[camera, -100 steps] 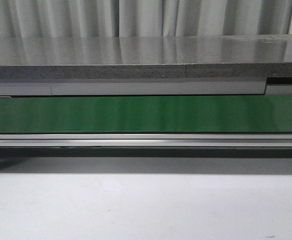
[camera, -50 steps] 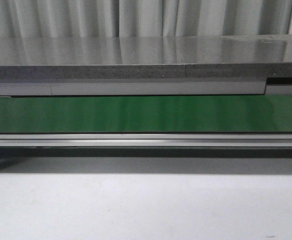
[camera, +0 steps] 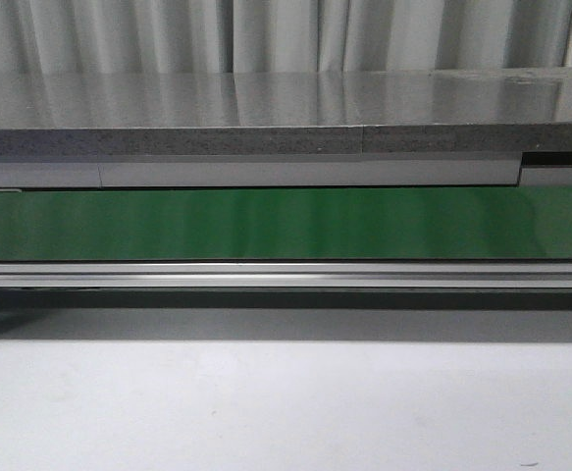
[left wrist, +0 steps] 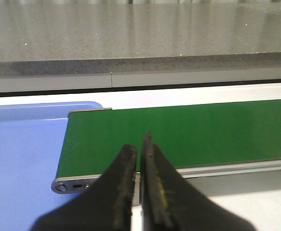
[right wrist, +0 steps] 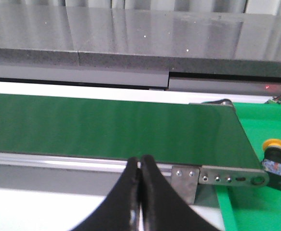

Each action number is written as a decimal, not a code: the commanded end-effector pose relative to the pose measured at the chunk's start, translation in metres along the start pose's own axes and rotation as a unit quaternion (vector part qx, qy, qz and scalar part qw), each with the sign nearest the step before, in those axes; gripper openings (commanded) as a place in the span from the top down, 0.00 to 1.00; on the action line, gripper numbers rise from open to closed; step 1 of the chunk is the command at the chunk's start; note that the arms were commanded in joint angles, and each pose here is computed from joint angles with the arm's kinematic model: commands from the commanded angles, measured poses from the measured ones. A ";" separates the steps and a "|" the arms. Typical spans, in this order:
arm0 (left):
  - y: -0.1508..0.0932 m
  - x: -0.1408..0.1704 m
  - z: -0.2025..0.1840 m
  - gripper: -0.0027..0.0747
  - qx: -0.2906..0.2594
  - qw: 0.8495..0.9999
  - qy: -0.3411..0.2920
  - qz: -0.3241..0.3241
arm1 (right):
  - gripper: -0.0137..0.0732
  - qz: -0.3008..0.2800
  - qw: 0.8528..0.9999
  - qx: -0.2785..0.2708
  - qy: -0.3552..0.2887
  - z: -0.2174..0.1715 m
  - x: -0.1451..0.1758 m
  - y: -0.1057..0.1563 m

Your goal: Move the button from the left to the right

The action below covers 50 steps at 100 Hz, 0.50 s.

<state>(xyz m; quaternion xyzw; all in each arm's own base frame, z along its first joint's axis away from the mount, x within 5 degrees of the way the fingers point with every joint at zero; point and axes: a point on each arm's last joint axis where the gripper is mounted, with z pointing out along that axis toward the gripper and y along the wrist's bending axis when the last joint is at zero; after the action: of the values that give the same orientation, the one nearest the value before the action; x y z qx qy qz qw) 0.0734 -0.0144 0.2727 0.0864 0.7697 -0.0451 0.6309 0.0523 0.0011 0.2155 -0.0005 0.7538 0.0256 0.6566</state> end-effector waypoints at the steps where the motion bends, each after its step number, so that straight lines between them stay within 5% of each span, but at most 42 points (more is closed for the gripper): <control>1: 0.001 -0.016 -0.002 0.96 -0.004 0.999 -0.051 -0.005 | 0.92 -0.004 0.999 -0.006 -0.051 -0.002 -0.003 0.001; 50: 0.001 -0.016 -0.002 0.96 -0.004 0.999 -0.051 -0.005 | 0.92 0.000 0.998 -0.012 -0.066 0.006 0.018 0.001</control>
<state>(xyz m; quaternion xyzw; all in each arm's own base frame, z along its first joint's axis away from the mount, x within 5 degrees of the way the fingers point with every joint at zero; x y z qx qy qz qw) 0.0734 -0.0144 0.2727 0.0864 0.7697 -0.0451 0.6309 0.0562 0.0023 0.1886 -0.0039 0.7437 0.0300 0.6678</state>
